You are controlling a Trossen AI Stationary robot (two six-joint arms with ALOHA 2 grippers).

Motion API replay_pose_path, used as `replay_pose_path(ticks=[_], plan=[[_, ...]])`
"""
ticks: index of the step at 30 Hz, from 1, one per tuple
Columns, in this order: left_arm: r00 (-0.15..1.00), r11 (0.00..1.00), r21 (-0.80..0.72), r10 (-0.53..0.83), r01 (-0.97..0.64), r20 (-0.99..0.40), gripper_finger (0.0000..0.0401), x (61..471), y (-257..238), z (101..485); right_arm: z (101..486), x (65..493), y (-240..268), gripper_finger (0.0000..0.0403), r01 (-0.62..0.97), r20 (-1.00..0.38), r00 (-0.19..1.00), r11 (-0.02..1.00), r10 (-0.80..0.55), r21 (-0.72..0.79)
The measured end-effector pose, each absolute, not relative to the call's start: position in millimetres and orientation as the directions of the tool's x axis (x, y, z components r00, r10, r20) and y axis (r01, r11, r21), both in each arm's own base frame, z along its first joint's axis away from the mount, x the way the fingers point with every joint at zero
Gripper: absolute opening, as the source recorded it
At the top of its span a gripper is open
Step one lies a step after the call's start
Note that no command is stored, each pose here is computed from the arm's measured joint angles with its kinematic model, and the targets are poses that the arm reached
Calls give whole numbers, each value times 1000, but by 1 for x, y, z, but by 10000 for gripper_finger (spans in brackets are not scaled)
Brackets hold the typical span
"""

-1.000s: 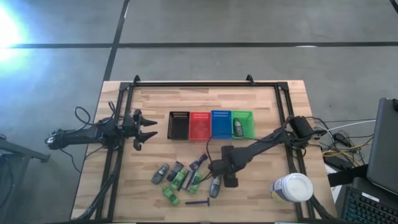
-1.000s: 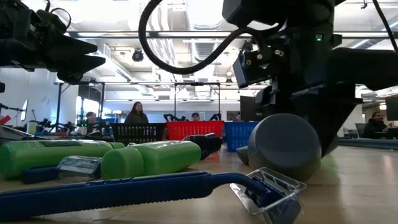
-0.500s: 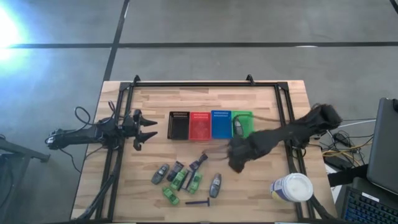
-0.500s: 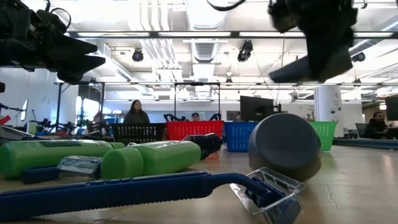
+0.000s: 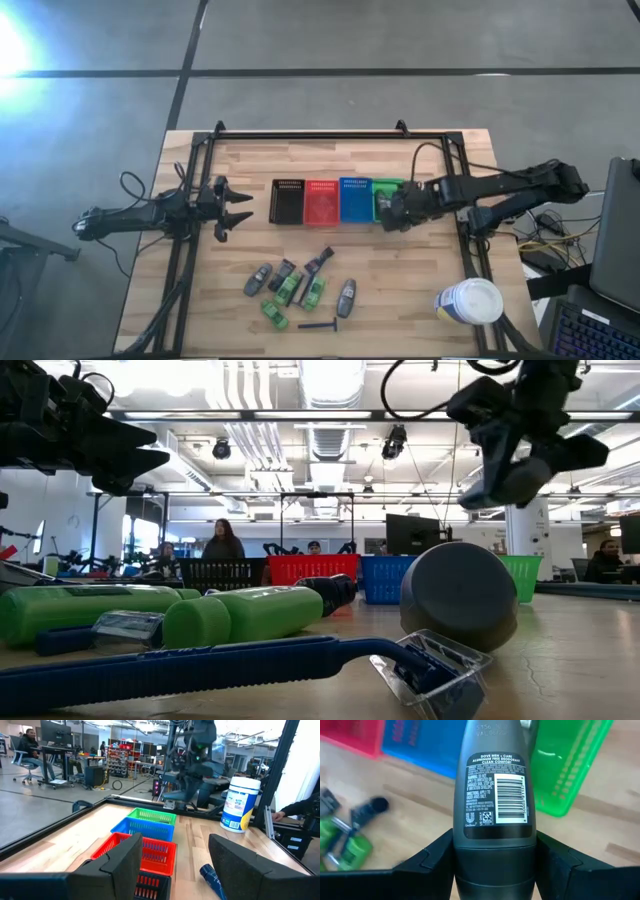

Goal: Pick & Place Travel size toiletries
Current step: Put the black deodorant into the green basket

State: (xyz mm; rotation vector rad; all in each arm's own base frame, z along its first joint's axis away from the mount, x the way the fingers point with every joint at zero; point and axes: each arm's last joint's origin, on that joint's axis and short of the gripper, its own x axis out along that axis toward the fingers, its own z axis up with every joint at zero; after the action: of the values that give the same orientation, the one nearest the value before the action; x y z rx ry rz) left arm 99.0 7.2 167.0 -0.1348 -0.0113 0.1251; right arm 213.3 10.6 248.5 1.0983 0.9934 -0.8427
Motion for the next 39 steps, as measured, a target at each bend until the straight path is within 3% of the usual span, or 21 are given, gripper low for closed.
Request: replay_pose_path(ticks=[4, 9, 14, 21, 31, 39], plan=[[992, 983, -135, 125, -124, 3, 234, 99, 7, 167, 241, 214, 12, 197, 911, -949, 313, 298, -45, 286], [992, 983, -135, 126, -124, 2, 234, 99, 7, 167, 231, 233, 41, 197, 695, -939, 326, 647, 106, 314], [992, 983, -135, 126, -124, 3, 234, 99, 7, 167, 199, 249, 67, 197, 540, -975, 167, 814, 147, 215], [992, 983, -135, 126, -125, 2, 234, 99, 7, 167, 151, 269, 84, 198, 338, -994, -20, 937, 105, 92], [992, 983, -135, 126, -125, 2, 234, 99, 7, 167, 139, 289, 92, 207, -37, -996, -79, 999, 34, 37], [992, 983, -135, 126, -125, 2, 234, 99, 7, 167, 152, 292, 90, 227, -168, -994, -70, 984, -80, -67]])
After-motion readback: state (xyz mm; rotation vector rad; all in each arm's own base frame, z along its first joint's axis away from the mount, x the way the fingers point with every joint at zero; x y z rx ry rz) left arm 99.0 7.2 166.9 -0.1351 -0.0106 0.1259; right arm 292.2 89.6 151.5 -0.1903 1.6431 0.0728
